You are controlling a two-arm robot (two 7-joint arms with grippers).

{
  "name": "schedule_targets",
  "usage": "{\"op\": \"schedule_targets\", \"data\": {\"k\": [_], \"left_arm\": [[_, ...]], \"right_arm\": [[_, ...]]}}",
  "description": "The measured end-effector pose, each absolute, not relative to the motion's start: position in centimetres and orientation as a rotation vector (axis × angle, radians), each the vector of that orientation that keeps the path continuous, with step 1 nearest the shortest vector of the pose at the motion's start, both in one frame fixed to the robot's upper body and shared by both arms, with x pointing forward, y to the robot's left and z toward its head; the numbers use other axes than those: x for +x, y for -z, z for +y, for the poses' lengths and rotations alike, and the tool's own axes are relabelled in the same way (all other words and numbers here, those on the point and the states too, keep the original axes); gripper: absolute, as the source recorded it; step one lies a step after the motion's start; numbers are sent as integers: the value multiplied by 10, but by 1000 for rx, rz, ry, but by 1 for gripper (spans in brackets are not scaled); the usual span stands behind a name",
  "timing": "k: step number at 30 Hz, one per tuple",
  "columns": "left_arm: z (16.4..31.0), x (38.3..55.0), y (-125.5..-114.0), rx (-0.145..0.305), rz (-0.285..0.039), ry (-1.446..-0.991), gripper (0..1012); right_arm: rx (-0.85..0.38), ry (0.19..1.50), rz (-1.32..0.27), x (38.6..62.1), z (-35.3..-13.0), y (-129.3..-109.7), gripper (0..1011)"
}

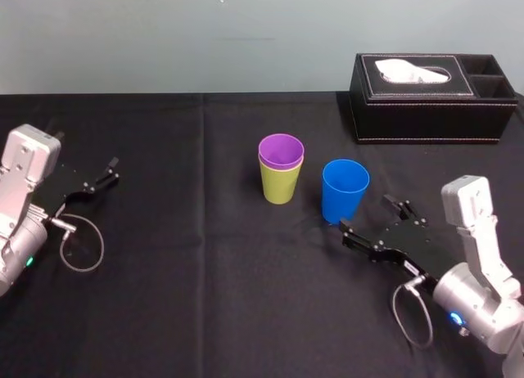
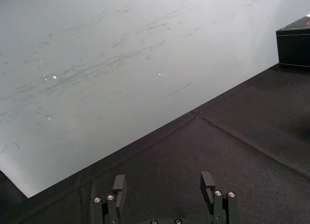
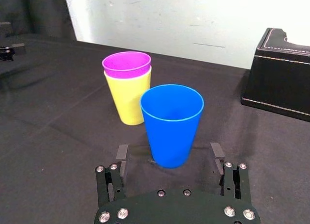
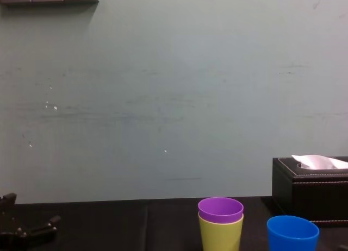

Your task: Stack the three plastic cups sequentially using one hand.

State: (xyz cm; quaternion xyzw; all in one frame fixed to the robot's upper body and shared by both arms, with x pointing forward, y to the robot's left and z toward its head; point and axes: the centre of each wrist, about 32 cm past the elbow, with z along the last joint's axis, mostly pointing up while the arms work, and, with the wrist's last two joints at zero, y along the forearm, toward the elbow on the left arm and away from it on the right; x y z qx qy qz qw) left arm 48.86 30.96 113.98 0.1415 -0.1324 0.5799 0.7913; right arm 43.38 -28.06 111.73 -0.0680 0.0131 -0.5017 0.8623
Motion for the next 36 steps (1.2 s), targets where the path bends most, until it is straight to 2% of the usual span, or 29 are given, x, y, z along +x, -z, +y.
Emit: {"op": "schedule_targets", "data": {"k": [17, 36], "left_arm": [[310, 489, -1140, 304, -285, -1248, 1011], [310, 489, -1140, 304, -285, -1248, 1011]], "right_arm": [[-112, 1104, 8, 449, -255, -1110, 1004], [-86, 1129, 18, 457, -242, -1110, 1004]]}}
